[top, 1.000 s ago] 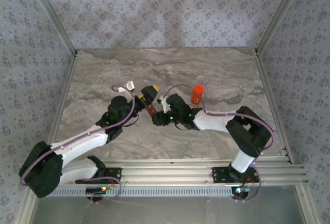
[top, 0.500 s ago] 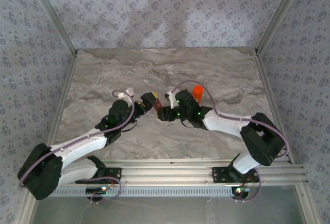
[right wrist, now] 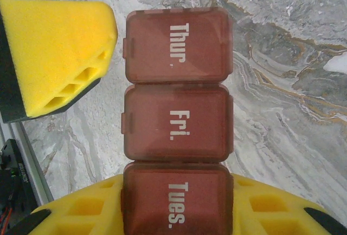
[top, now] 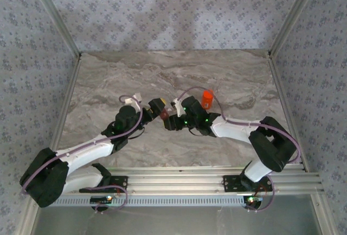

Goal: Sort the pills into containers

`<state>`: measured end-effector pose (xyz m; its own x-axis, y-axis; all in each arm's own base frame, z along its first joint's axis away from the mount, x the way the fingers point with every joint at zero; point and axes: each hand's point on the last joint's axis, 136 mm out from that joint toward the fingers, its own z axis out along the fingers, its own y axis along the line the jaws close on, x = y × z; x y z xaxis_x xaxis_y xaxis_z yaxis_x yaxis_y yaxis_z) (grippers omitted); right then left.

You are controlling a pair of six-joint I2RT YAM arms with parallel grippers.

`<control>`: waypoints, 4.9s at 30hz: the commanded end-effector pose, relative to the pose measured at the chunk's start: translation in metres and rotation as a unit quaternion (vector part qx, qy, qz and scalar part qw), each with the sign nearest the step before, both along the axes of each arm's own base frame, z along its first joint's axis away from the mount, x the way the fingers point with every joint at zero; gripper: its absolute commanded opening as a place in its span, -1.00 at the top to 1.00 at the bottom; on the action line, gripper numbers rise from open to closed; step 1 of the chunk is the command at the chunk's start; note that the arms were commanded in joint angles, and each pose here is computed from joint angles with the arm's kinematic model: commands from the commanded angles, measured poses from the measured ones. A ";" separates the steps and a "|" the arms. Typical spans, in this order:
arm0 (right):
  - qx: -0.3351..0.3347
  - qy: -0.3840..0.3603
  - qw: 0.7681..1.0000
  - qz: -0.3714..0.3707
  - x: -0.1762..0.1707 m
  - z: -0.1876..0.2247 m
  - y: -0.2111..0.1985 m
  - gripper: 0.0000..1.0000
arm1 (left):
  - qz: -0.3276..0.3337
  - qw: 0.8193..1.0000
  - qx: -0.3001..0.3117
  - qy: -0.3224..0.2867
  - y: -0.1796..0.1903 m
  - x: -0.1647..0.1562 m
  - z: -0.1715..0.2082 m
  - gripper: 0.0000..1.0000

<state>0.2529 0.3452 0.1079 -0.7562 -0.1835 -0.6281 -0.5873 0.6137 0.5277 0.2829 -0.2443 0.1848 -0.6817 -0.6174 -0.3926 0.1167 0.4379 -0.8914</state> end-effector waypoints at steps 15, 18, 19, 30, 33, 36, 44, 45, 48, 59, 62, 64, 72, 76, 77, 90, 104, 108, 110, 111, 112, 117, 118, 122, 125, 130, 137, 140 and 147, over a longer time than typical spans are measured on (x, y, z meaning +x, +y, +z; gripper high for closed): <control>0.014 -0.013 1.000 0.005 0.003 0.021 0.013 0.66 | -0.005 1.000 -0.014 -0.003 -0.005 -0.008 0.002 -0.99; 0.011 -0.012 1.000 0.001 0.005 0.020 0.012 0.66 | 0.001 1.000 -0.011 -0.002 -0.001 -0.009 -0.001 -0.99; 0.011 -0.012 1.000 -0.001 0.006 0.019 0.011 0.66 | 0.003 1.000 -0.011 -0.001 0.000 -0.010 -0.001 -0.98; 0.015 -0.008 1.000 0.012 0.002 0.018 0.018 0.66 | 0.009 1.000 -0.003 -0.008 0.002 -0.008 0.003 -0.99; 0.014 -0.006 1.000 0.018 -0.001 0.016 0.020 0.66 | 0.007 1.000 -0.001 -0.010 0.000 -0.007 0.004 -0.99; 0.010 -0.005 1.000 0.023 -0.004 0.013 0.021 0.66 | 0.005 1.000 -0.001 -0.013 -0.002 -0.006 0.007 -0.99; 0.003 -0.002 1.000 0.026 -0.007 0.006 0.020 0.66 | 0.003 1.000 -0.002 -0.023 -0.005 -0.002 0.016 -0.98; 0.003 -0.002 1.000 0.025 -0.008 0.005 0.020 0.66 | 0.002 1.000 -0.003 -0.023 -0.006 -0.002 0.017 -0.98; 0.000 0.000 1.000 0.025 -0.008 0.002 0.019 0.66 | -0.001 1.000 -0.005 -0.024 -0.007 -0.002 0.019 -0.99; 0.001 0.002 1.000 0.026 -0.008 0.001 0.021 0.66 | -0.007 1.000 -0.011 -0.021 -0.012 -0.001 0.019 -0.99; 0.002 0.002 1.000 0.027 -0.008 0.001 0.021 0.66 | -0.009 1.000 -0.014 -0.022 -0.014 -0.001 0.019 -0.98; 0.000 0.003 1.000 0.028 -0.009 0.000 0.021 0.67 | -0.011 1.000 -0.016 -0.024 -0.015 -0.001 0.021 -0.99; -0.008 0.008 0.999 0.030 -0.010 -0.009 0.022 0.69 | -0.020 0.999 -0.035 -0.032 -0.026 0.005 0.032 -0.99; -0.013 0.009 0.999 0.031 -0.010 -0.014 0.021 0.69 | -0.029 0.997 -0.059 -0.042 -0.036 0.009 0.042 -0.99; -0.014 0.010 0.999 0.031 -0.010 -0.015 0.021 0.69 | -0.031 0.996 -0.063 -0.046 -0.038 0.010 0.046 -0.98; -0.020 0.014 0.999 0.024 -0.009 -0.023 0.015 0.69 | -0.018 0.996 -0.072 -0.056 -0.042 0.020 0.055 -0.99; -0.079 0.002 0.995 0.055 -0.028 -0.046 -0.014 0.64 | 0.119 0.991 0.060 0.026 0.056 0.020 -0.005 -0.98; -0.119 -0.016 0.989 0.084 -0.030 -0.056 -0.020 0.61 | 0.132 0.987 0.081 0.035 0.076 0.012 -0.015 -0.98; -0.142 -0.024 0.985 0.099 -0.030 -0.062 -0.022 0.59 | 0.136 0.986 0.084 0.038 0.083 0.008 -0.020 -0.98; -0.150 -0.027 0.983 0.104 -0.029 -0.065 -0.022 0.59 | 0.136 0.986 0.084 0.039 0.084 0.007 -0.021 -0.99; -0.160 -0.029 0.981 0.109 -0.029 -0.068 -0.023 0.58 | 0.136 0.986 0.084 0.040 0.086 0.006 -0.022 -0.99; -0.197 -0.033 0.973 0.120 -0.026 -0.082 -0.024 0.48 | 0.130 0.987 0.086 0.046 0.088 0.004 -0.027 -0.98; -0.203 -0.031 0.971 0.121 -0.027 -0.086 -0.024 0.44 | 0.128 0.987 0.086 0.046 0.087 0.004 -0.027 -0.98; -0.221 -0.026 0.968 0.119 -0.028 -0.094 -0.028 0.08 | 0.121 0.988 0.086 0.047 0.085 0.007 -0.026 -0.99; -0.241 -0.023 0.964 0.113 -0.034 -0.098 -0.036 -0.12 | 0.111 0.989 0.088 0.046 0.082 0.010 -0.023 -0.99; -0.283 -0.017 0.956 0.078 -0.038 -0.106 -0.062 -0.18 | 0.092 0.990 0.096 0.042 0.076 0.016 -0.016 -0.99; -0.293 0.003 0.956 0.019 -0.020 -0.102 -0.092 -0.13 | 0.066 0.991 0.111 0.040 0.065 0.020 -0.011 -0.98; -0.291 0.007 0.957 0.001 -0.011 -0.098 -0.099 -0.12 | 0.056 0.991 0.115 0.041 0.062 0.020 -0.013 -0.98; -0.225 0.020 0.974 -0.003 -0.011 -0.065 -0.093 -0.10 | 0.026 0.982 0.179 0.059 0.063 0.014 -0.023 -0.99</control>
<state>0.2516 0.2594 0.0316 -0.7494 -0.4635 -0.4728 -0.5961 0.7831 0.1773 0.2985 -0.1809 0.1575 -0.6820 -0.5533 -0.4783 -0.0388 0.6805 -0.7318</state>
